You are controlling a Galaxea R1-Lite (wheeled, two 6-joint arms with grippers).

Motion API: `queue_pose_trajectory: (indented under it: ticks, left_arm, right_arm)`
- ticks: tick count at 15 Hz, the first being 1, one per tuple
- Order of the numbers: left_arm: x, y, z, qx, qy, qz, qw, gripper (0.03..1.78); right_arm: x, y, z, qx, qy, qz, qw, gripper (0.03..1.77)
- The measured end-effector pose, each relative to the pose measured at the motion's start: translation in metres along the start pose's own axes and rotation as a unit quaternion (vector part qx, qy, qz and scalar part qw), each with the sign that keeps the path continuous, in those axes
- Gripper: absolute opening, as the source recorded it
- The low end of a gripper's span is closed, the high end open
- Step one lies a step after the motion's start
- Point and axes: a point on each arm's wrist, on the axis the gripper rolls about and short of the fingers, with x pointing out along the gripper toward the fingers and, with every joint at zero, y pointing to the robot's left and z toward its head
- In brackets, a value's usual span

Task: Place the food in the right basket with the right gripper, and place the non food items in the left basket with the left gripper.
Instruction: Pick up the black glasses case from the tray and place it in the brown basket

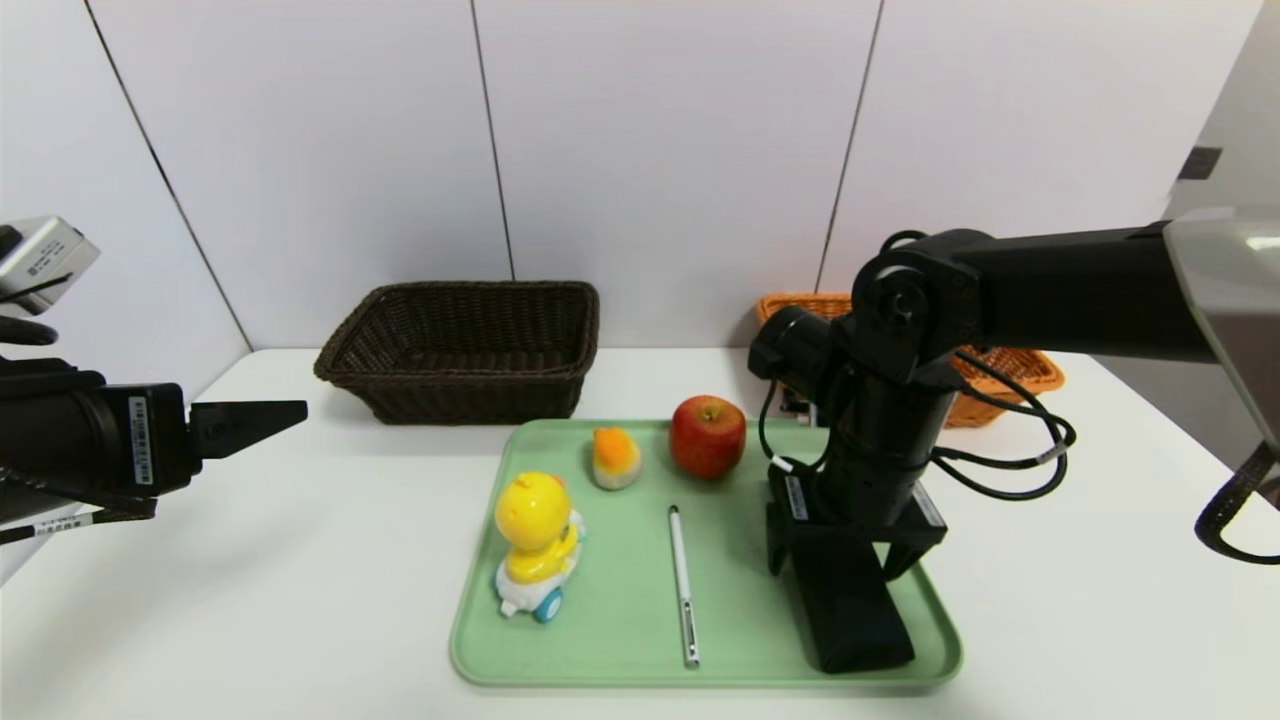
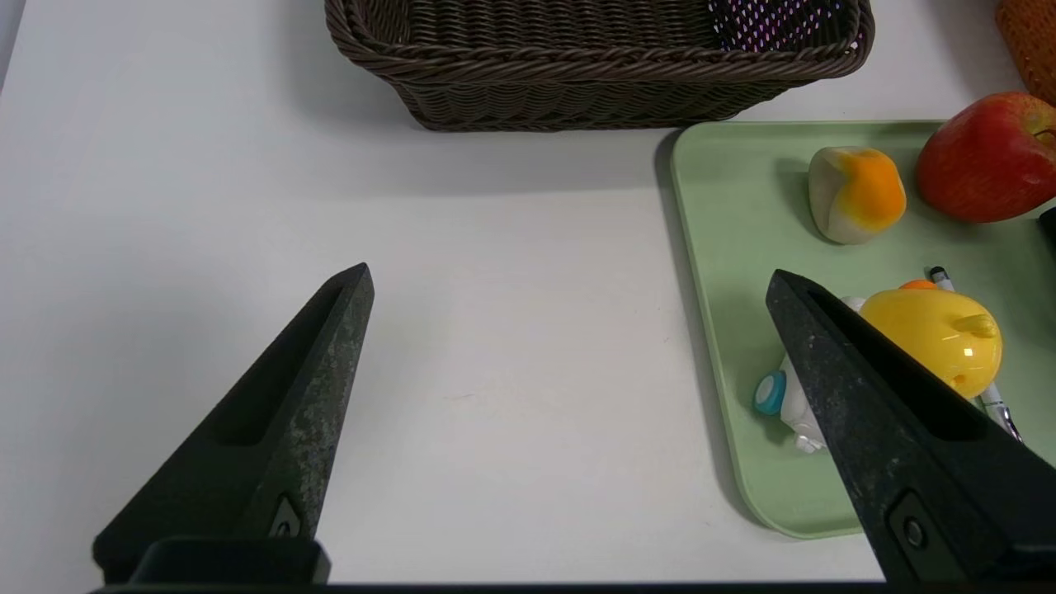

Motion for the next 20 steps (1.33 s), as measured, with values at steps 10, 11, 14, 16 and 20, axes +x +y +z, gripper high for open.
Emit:
queue_pose_trajectory:
  ticks: [10, 11, 14, 16, 20]
  left_arm:
    - [-0.017, 0.001, -0.008, -0.001, 0.007, 0.001, 1.0, 1.69]
    - [-0.018, 0.001, -0.008, -0.001, 0.005, 0.001, 1.0, 1.69]
    - [-0.021, 0.0, -0.008, 0.0, 0.0, 0.0, 1.0, 1.69]
    - [-0.023, 0.0, -0.007, 0.001, -0.003, -0.001, 1.0, 1.69]
    - [-0.024, 0.0, -0.01, 0.002, 0.01, 0.001, 0.9999, 1.69]
  right_arm:
    - [-0.014, -0.003, -0.007, 0.005, -0.01, 0.01, 0.9999, 0.54]
    - [-0.022, -0.005, -0.01, 0.006, -0.02, 0.016, 0.9997, 0.46]
    - [-0.057, -0.013, -0.027, 0.002, -0.062, 0.044, 0.9971, 0.45]
    - [-0.086, -0.019, -0.043, -0.006, -0.098, 0.069, 0.9928, 0.45]
    - [-0.139, -0.03, -0.074, -0.024, -0.175, 0.129, 0.9758, 0.43]
